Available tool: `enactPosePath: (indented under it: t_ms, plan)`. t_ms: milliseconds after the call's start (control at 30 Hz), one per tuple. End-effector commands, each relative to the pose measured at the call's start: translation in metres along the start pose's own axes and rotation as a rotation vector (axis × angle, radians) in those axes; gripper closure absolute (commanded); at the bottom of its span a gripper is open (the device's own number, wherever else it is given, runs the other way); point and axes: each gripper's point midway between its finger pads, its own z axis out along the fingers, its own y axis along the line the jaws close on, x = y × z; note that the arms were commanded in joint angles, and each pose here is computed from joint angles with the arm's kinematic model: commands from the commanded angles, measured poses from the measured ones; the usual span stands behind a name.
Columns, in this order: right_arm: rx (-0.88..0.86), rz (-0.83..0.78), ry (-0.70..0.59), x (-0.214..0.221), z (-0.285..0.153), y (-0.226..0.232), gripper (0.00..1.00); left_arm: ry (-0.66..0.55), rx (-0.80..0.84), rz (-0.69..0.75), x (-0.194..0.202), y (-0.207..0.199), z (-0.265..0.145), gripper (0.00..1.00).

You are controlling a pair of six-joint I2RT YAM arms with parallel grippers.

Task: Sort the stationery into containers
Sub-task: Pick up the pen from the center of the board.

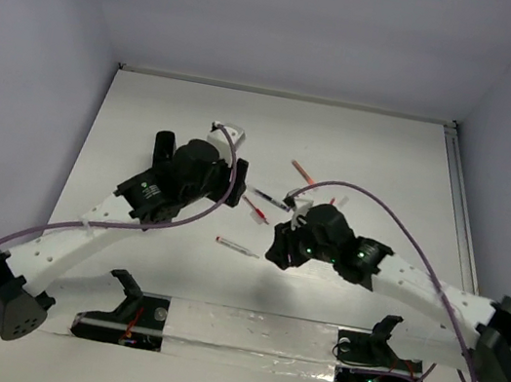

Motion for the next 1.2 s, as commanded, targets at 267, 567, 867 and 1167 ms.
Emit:
enactPosePath:
  t_ms: [267, 567, 867, 1167]
  plan:
    - [-0.03, -0.147, 0.157, 0.004, 0.074, -0.006, 0.4, -0.123, 0.13, -0.185, -0.009, 0.012, -0.023, 0.43]
    - [-0.091, -0.289, 0.246, 0.014, 0.102, -0.009, 0.41, -0.179, 0.041, -0.252, 0.001, 0.035, -0.047, 0.39]
    - [-0.041, -0.342, 0.349, 0.027, 0.128, -0.022, 0.45, -0.234, 0.071, -0.275, 0.0, 0.032, -0.065, 0.31]
    - [-0.035, -0.356, 0.399, 0.044, 0.128, -0.03, 0.6, -0.25, 0.077, -0.298, 0.002, 0.033, -0.069, 0.31]
